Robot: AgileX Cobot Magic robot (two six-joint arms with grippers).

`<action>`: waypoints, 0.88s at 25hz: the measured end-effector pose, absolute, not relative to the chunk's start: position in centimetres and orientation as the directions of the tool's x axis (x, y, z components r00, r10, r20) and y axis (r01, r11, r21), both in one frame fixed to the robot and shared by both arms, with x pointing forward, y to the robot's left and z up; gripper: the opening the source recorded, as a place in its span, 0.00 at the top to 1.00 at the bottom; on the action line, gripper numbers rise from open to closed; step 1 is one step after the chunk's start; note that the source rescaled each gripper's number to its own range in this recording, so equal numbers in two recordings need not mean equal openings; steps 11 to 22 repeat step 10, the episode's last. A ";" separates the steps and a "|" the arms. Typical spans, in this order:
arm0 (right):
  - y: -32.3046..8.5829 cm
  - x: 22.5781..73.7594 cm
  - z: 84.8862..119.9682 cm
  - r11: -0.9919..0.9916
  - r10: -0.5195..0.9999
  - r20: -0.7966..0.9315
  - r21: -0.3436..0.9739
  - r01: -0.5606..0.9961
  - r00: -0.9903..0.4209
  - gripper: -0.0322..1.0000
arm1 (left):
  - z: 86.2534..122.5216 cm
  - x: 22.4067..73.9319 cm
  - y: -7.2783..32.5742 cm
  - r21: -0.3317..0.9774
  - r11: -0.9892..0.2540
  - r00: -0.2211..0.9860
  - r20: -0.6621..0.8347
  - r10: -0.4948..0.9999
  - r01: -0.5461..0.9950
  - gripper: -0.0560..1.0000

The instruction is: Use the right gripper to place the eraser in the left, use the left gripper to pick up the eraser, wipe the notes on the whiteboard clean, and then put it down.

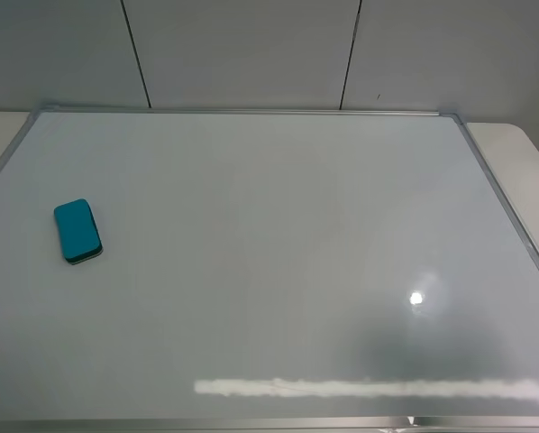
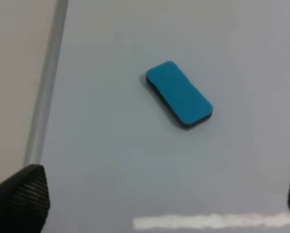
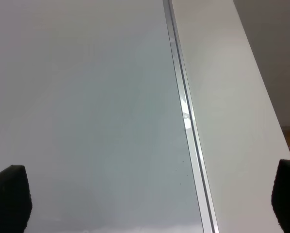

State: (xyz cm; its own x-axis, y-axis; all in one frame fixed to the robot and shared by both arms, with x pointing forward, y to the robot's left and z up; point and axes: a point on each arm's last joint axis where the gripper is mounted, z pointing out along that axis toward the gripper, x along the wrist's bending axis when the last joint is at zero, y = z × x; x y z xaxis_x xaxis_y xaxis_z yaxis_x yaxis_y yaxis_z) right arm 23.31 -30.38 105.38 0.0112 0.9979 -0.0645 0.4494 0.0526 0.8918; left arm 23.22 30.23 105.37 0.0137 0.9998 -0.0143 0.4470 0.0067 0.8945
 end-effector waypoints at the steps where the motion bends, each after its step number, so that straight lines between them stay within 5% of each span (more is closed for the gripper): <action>1: -30.4 23.3 105.4 0.053 0.998 -0.065 0.892 0.449 0.011 0.00 | 105.4 23.2 30.2 0.894 0.007 0.014 -0.014 1.000 0.447 0.00; 22: -30.4 23.3 105.4 0.053 0.998 -0.065 0.892 0.449 0.011 0.00 | 105.4 23.2 30.2 0.895 0.006 0.014 -0.013 1.000 0.446 0.00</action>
